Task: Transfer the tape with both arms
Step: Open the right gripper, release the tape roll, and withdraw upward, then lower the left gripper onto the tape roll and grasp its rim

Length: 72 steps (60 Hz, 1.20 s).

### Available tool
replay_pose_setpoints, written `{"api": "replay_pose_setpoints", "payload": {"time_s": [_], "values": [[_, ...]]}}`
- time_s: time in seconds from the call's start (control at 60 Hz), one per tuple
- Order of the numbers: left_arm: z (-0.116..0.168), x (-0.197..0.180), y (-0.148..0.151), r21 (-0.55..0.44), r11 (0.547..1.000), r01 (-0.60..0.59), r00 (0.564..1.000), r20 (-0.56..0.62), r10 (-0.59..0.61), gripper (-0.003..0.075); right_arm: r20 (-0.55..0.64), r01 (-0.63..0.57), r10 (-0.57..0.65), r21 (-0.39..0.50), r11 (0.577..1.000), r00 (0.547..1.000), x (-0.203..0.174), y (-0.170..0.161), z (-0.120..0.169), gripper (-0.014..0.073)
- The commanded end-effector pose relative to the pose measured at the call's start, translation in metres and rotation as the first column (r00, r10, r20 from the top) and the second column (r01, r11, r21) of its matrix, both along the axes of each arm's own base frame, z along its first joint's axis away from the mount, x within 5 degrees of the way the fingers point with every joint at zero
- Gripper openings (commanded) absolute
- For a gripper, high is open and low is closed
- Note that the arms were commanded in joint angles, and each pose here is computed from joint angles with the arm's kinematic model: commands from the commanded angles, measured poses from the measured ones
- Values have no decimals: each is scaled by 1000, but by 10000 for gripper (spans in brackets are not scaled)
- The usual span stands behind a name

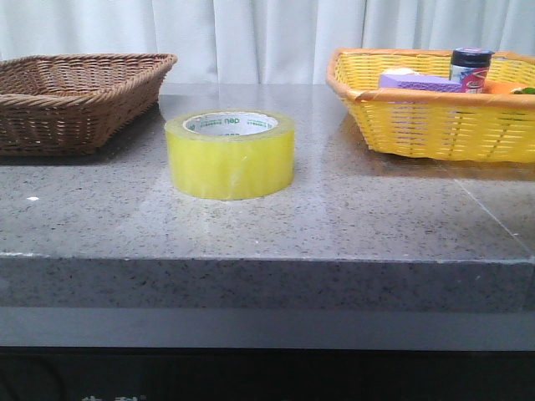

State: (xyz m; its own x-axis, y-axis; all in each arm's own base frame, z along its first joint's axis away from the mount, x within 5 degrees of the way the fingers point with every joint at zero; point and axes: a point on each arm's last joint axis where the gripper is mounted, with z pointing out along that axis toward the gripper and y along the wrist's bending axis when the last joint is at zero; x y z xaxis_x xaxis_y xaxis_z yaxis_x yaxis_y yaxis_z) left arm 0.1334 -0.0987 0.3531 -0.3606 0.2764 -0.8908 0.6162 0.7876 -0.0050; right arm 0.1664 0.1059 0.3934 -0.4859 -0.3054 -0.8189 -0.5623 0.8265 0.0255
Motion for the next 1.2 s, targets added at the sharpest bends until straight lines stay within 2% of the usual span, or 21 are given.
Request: {"api": "replay_pose_setpoints", "payload": {"time_s": [0.0, 0.316, 0.45, 0.55, 0.699, 0.849, 1.033, 1.182], "values": [[15, 1, -2, -68, 998, 3, 997, 71, 2, 524, 123, 7, -18, 88, 996, 992, -21, -13, 10, 433], [16, 0, -2, -58, 998, 7, 997, 77, -3, 524, 186, -1, -24, 134, 991, 982, -68, -40, -6, 433], [26, 0, -6, 27, 997, 75, 987, 140, -78, 521, 210, -5, -26, 148, 989, 977, -76, -45, -2, 433], [37, 2, -16, 113, 983, 147, 976, 144, -163, 500, 206, -5, -25, 145, 989, 978, -76, -45, -3, 433], [48, 14, -40, 221, 943, 249, 960, 70, -270, 460, 206, -5, -25, 145, 989, 978, -76, -45, -3, 433], [49, 37, -71, 284, 907, 310, 948, -21, -317, 440, 206, -5, -25, 145, 989, 978, -76, -45, -3, 433], [33, 76, -114, 361, 851, 381, 923, -200, -329, 442, 206, -5, -25, 145, 989, 978, -76, -45, -3, 433], [15, 105, -141, 388, 825, 410, 906, -281, -318, 444, 206, -5, -25, 145, 989, 978, -76, -45, -3, 433]]}}
